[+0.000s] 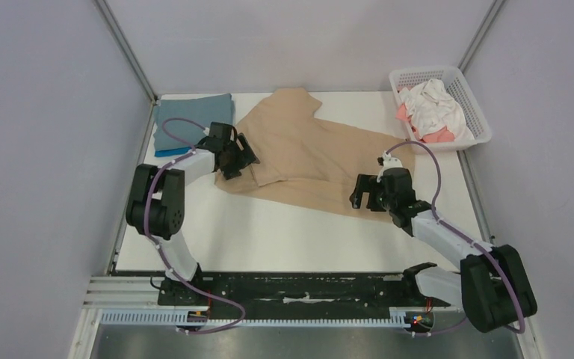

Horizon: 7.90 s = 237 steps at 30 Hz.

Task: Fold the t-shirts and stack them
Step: Fold the flattened tshirt in 1/3 of the way, then grab the side of the flattened tshirt furthest away from the robot with both arms

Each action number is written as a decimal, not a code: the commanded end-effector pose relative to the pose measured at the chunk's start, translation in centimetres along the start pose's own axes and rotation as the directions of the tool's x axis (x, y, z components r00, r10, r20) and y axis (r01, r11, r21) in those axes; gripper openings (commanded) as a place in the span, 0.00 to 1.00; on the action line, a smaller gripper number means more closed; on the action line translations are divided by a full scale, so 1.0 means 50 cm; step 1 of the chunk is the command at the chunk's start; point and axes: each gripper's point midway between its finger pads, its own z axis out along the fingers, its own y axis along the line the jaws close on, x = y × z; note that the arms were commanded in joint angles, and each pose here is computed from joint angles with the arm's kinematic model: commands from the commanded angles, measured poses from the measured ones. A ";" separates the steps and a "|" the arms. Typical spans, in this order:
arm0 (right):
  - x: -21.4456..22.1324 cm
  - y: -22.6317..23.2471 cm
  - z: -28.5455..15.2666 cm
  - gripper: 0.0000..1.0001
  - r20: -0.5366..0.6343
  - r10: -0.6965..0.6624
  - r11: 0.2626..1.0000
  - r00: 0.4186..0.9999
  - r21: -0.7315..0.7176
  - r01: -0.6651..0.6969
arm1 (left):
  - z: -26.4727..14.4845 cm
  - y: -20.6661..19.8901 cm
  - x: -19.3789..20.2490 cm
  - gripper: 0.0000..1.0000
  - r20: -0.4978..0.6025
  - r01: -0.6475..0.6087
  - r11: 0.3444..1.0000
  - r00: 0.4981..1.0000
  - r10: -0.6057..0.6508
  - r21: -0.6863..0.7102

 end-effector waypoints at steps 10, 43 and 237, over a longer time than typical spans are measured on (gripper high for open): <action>0.136 -0.041 0.007 0.98 -0.061 0.038 0.999 0.997 0.018 -0.037 | -0.022 0.098 0.131 0.85 -0.066 0.171 0.985 0.983 -0.169 0.030; 0.061 0.320 -0.183 0.98 0.449 -0.481 0.609 0.753 -0.447 0.655 | -0.279 0.141 0.222 0.88 0.097 0.186 0.969 0.974 -0.203 0.161; -0.033 -0.021 -0.076 0.98 0.253 -0.092 0.957 0.963 0.289 0.016 | 0.230 -0.080 -0.115 0.47 -0.213 -0.196 0.980 0.960 0.183 -0.045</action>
